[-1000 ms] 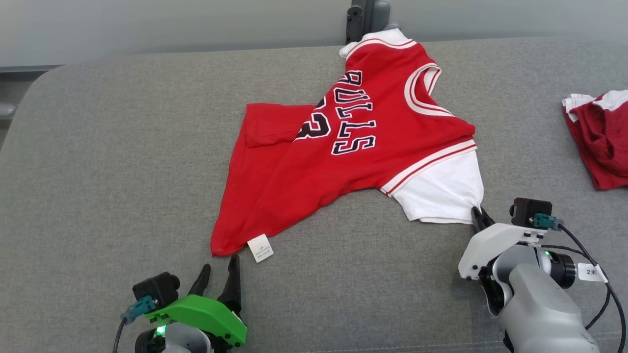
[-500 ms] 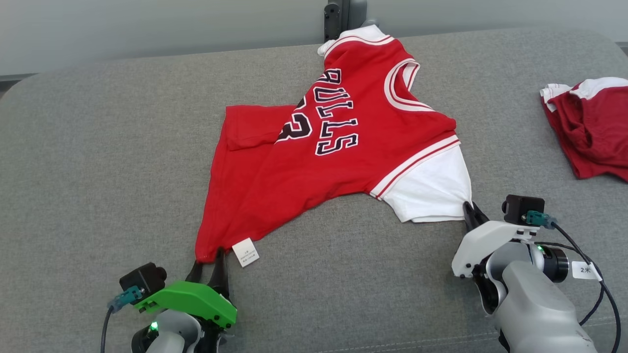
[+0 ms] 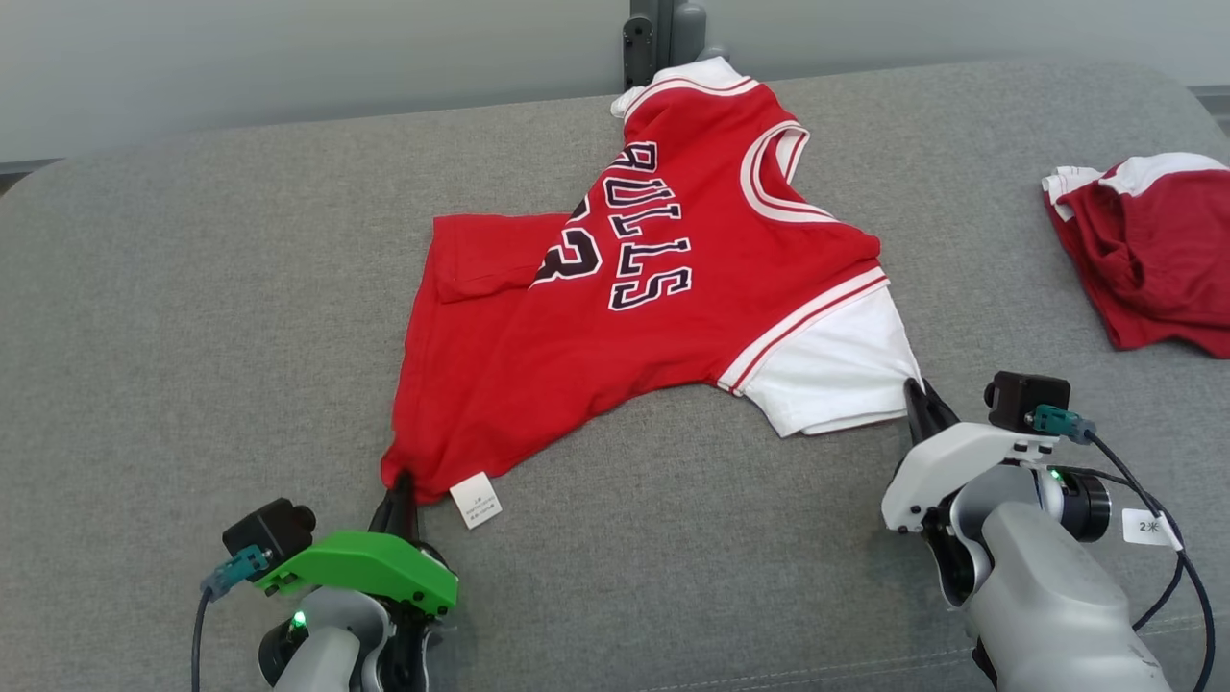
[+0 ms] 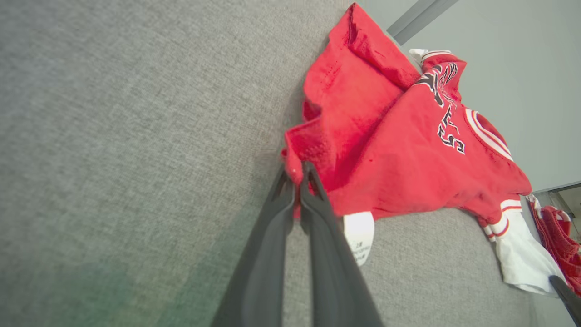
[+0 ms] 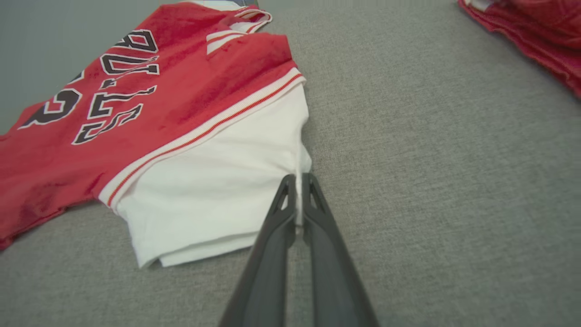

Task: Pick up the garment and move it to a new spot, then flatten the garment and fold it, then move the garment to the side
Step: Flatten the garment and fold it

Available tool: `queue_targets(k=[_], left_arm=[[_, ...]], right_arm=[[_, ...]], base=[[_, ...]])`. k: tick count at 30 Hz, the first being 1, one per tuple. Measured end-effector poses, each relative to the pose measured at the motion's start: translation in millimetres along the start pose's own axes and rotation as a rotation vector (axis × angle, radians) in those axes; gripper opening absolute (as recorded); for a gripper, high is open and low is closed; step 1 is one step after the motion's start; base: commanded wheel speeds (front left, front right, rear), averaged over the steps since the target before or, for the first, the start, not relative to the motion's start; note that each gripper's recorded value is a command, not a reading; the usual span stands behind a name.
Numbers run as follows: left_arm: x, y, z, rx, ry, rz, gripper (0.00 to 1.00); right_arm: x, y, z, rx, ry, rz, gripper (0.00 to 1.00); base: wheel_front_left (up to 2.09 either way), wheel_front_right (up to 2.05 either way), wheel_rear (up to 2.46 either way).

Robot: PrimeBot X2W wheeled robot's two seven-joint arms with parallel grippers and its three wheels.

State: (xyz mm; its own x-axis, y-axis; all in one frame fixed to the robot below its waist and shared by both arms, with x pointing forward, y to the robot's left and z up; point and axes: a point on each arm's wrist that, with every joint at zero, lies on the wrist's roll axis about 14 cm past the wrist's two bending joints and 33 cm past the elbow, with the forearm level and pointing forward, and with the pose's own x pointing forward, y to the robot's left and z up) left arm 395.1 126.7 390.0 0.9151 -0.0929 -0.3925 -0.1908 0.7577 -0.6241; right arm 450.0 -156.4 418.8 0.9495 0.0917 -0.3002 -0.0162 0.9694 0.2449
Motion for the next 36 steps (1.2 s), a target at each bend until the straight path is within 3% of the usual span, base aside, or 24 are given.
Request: queue_targets(k=[5, 17, 19, 24, 36], left_arm=[[1, -9, 21, 0.008, -0.086, -0.038, 0.0], [-15, -57, 102, 0.054, -0.34, -0.213, 0.0], [-31, -86, 128, 0.084, -0.43, -0.304, 0.0], [-57, -124, 159, 0.13, -0.519, -0.423, 0.0], [-133, -221, 225, 0.29, -0.681, -0.704, 0.0]], right_arm=[[-2, 0, 20, 0.033, -0.073, 0.0, 0.0], [-36, -5, 124, 0.143, -0.427, 0.06, 0.0], [-65, 0, 168, 0.18, -0.564, 0.11, 0.0], [-108, 4, 215, 0.169, -0.711, 0.157, 0.0], [-195, 33, 296, 0.086, -0.953, 0.265, 0.0]], base=[[0.0, 0.0, 0.0], [0.0, 0.0, 0.0], [0.0, 0.0, 0.0], [0.0, 0.0, 0.0], [0.0, 0.0, 0.0]])
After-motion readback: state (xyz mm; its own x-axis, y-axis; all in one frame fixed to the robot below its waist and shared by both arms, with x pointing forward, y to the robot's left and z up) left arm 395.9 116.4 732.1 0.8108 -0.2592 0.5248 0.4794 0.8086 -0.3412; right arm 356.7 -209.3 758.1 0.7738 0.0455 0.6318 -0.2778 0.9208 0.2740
